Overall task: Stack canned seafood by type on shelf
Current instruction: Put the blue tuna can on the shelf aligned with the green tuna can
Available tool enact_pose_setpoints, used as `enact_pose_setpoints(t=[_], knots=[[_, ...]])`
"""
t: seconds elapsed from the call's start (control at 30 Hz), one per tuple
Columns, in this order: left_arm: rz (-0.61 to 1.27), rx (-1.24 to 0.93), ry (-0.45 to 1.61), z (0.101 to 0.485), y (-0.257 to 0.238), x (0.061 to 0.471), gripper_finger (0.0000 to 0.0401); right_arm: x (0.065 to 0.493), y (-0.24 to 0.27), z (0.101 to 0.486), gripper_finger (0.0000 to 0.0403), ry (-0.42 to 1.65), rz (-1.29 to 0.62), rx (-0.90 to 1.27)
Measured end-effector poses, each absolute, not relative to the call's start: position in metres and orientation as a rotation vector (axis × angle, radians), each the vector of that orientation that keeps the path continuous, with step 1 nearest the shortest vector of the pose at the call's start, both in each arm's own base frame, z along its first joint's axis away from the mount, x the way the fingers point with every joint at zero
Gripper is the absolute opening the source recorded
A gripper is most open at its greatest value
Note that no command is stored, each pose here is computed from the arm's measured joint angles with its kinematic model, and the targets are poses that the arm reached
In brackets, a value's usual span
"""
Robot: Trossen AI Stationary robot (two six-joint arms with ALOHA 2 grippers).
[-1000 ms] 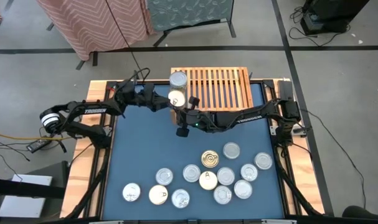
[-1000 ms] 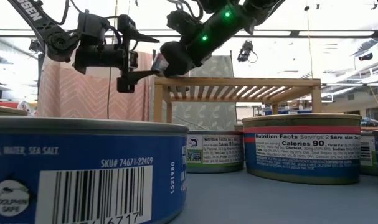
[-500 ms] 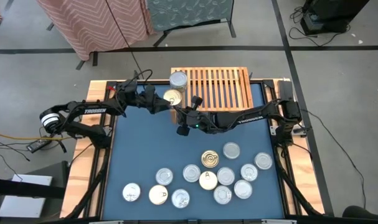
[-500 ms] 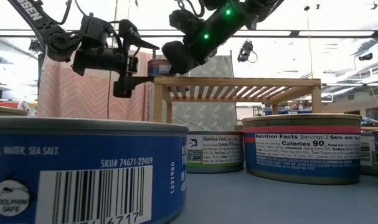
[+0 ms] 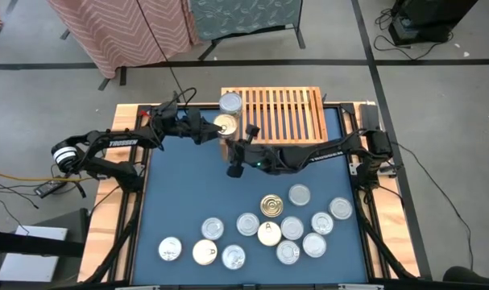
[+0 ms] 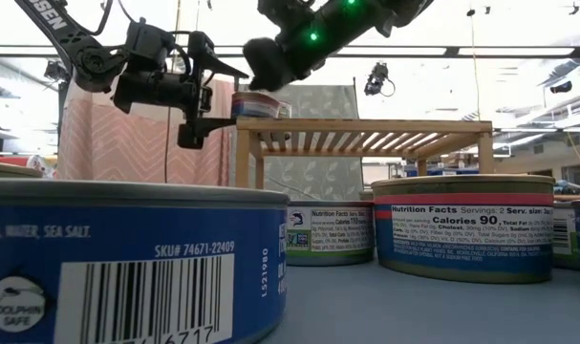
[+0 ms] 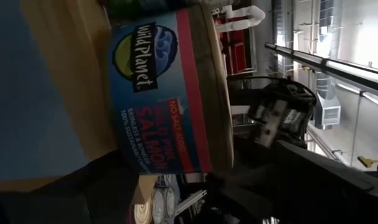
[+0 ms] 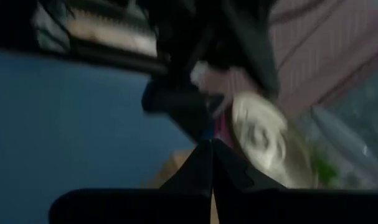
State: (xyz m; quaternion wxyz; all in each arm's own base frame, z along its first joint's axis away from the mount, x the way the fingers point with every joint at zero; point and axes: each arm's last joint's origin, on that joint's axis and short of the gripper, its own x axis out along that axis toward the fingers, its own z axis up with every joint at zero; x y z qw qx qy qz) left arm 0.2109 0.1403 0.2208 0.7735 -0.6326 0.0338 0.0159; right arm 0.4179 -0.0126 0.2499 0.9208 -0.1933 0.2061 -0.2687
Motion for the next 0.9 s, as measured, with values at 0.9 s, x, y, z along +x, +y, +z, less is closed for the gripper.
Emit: enact_pose_setpoints(t=[0.9], knots=[[-0.052,-1.35,0.099,0.224,0.135,0.213,0.0363,0.412,-0.042,0.247,0.0007,0.543,-0.666,-0.478]])
